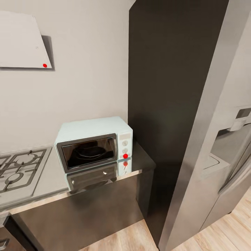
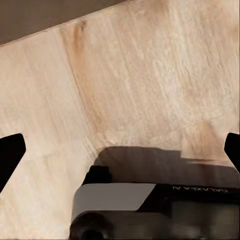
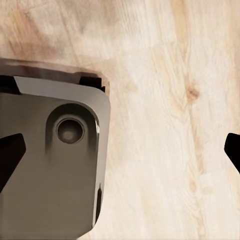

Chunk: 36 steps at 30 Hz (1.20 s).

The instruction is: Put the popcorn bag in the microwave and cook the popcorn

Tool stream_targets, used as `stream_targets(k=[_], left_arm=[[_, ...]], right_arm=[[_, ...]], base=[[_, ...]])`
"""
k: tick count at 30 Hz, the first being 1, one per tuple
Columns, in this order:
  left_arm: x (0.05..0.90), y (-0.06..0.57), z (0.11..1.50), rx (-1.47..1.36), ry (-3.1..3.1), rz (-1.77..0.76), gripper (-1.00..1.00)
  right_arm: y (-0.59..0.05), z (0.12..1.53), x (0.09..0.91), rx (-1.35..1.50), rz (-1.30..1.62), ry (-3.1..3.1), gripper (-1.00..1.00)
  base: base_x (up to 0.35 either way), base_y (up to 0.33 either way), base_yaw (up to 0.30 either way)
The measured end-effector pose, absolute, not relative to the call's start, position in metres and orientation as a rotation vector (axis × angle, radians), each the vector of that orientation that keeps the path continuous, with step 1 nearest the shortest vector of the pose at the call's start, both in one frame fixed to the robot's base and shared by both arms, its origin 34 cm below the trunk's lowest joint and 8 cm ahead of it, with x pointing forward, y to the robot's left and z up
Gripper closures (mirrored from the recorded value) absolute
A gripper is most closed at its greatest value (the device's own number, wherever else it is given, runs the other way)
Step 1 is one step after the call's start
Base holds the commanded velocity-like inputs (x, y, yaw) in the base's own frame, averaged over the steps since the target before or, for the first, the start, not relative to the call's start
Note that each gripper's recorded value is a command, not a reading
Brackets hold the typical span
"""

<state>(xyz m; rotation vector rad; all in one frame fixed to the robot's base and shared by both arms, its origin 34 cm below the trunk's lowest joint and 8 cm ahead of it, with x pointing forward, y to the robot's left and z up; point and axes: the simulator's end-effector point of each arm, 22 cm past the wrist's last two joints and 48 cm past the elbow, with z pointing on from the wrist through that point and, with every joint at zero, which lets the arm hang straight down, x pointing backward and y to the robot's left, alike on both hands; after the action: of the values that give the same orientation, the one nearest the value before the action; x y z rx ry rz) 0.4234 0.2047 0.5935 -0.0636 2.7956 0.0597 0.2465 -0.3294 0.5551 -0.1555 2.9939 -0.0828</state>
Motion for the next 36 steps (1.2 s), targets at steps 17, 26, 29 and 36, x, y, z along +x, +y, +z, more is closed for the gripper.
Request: stream_targets(k=[17, 26, 29, 36], left_arm=[[0.274, 0.243, 0.556, -0.319, 2.961, 0.123, -1.0], [0.269, 0.238, 0.555, -0.333, 2.98, 0.115, -1.0], [0.269, 0.237, 0.555, -0.333, 2.981, 0.114, -1.0], [0.268, 0.238, 0.555, -0.335, 2.981, 0.116, -1.0]], right_arm=[[-0.327, 0.555, 0.246, -0.155, -0.079, 2.998, -1.0], [-0.302, 0.553, 0.245, -0.157, -0.032, 3.002, -1.0], [-0.3, 0.552, 0.245, -0.159, -0.027, 3.002, -1.0], [-0.299, 0.552, 0.241, -0.16, -0.025, 3.007, -1.0]], base=[[0.0, 0.0, 0.0], [0.0, 0.0, 0.089], [0.0, 0.0, 0.264], [0.0, 0.0, 0.272]])
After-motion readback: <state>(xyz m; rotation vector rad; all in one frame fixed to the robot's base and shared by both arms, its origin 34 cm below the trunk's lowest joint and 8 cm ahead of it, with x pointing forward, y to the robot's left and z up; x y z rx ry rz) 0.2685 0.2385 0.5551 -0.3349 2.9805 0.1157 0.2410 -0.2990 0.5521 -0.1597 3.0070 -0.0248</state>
